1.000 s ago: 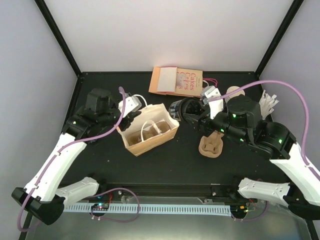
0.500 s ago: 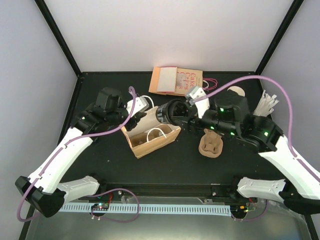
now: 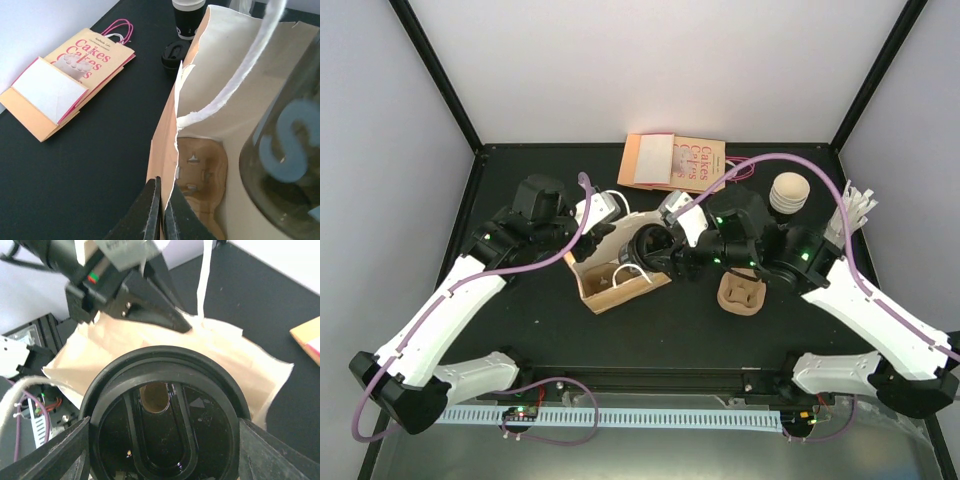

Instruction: Pack the takeout coffee

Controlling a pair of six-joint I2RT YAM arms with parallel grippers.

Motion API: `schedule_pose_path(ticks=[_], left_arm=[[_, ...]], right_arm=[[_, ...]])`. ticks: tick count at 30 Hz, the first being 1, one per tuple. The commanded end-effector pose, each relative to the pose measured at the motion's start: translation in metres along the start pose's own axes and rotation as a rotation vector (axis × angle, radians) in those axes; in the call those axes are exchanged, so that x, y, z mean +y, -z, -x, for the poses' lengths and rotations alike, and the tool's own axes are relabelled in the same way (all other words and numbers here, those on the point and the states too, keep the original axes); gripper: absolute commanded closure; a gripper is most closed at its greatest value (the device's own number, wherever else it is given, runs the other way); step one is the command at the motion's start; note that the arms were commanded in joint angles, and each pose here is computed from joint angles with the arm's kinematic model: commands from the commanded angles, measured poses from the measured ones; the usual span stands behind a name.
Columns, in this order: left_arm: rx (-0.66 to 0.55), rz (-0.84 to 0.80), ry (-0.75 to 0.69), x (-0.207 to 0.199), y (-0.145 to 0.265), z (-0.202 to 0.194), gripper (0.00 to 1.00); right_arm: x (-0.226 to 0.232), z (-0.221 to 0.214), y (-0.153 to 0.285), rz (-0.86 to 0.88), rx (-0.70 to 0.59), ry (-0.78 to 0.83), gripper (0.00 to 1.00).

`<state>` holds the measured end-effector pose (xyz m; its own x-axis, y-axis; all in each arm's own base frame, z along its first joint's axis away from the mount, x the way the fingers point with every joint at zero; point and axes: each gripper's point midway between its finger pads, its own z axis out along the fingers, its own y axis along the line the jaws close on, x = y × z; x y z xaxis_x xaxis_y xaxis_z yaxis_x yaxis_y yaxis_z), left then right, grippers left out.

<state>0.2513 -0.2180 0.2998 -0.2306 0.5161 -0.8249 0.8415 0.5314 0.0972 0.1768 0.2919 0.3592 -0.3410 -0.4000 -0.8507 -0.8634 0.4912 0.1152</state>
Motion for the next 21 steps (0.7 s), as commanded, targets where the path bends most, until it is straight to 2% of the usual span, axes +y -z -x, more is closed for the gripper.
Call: schedule_pose_path(ticks=[1, 12, 17, 21], left_arm=[[-0.079, -0.041, 0.002, -0.007, 0.003, 0.02, 0.97], [-0.127, -0.093, 0.026, -0.021, 0.004, 0.014, 0.9], [-0.159, -0.103, 0.029, -0.027, 0.015, 0.019, 0.75], [-0.183, -0.093, 0.031, -0.029, 0.027, 0.021, 0.57]], right_arm=[[0.006, -0.021, -0.012, 0.032, 0.083, -0.018, 0.45], [0.005, -0.061, -0.028, 0.044, 0.215, -0.042, 0.45], [0.006, -0.076, -0.027, 0.05, 0.243, -0.052, 0.45], [0.006, -0.085, -0.025, 0.05, 0.254, -0.062, 0.45]])
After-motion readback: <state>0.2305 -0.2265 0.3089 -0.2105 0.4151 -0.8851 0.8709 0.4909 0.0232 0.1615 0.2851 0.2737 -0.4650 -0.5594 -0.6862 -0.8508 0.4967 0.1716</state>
